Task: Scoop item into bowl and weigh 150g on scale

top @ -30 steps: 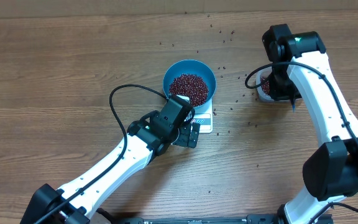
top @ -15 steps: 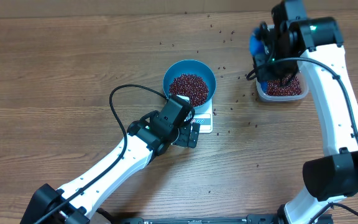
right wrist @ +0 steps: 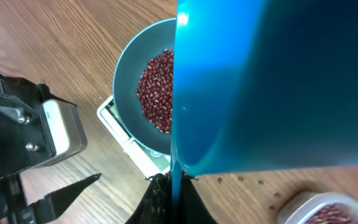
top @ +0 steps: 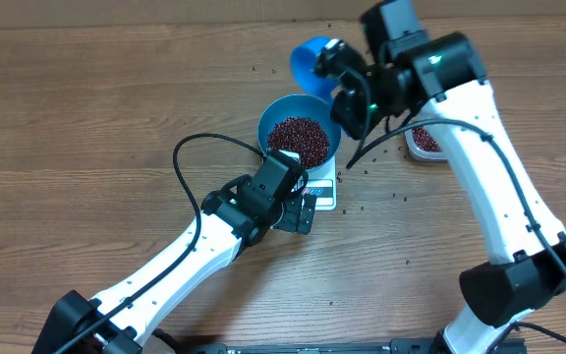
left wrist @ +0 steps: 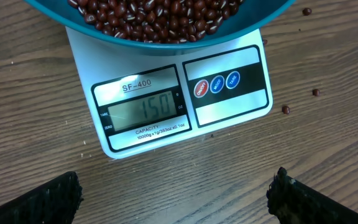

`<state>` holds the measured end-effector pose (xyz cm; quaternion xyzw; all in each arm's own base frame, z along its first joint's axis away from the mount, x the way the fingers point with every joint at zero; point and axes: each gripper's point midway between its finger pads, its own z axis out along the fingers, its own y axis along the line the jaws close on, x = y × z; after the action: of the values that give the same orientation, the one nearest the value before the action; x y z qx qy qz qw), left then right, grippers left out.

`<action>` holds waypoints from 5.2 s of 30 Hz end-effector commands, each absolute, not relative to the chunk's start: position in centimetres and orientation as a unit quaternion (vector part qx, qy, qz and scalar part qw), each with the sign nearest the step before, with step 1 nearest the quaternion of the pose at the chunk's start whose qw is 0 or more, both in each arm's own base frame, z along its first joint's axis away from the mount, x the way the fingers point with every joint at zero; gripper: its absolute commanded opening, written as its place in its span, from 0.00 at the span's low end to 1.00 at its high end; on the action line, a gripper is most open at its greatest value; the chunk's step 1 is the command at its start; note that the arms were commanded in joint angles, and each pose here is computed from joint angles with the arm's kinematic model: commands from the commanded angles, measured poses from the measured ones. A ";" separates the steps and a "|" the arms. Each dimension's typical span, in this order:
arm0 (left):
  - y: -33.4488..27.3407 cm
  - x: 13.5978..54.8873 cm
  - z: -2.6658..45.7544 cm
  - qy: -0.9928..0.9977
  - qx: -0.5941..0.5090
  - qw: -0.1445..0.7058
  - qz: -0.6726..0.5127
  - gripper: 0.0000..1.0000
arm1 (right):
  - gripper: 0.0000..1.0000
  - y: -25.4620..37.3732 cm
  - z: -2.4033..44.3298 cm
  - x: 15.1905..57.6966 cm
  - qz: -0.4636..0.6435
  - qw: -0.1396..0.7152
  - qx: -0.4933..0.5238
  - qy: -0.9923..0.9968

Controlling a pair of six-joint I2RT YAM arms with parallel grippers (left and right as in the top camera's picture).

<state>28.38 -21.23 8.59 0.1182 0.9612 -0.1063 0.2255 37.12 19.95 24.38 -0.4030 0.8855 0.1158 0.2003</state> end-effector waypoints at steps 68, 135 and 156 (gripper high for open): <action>-21.1 28.3 8.4 0.960 0.128 0.226 -0.101 1.00 | 0.64 14.8 24.4 36.7 0.224 0.107 -0.130 0.960; -21.1 28.3 8.4 0.960 0.128 0.226 -0.101 0.99 | 0.43 17.5 10.0 33.9 0.415 0.158 0.301 0.844; -21.1 28.3 8.4 0.960 0.128 0.226 -0.101 1.00 | 0.39 19.7 9.0 32.3 0.431 0.109 0.277 0.852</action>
<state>28.38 -21.23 8.59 0.1182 0.9612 -0.1063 0.2255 32.79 18.81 9.65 0.2859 0.8471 0.4313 0.1210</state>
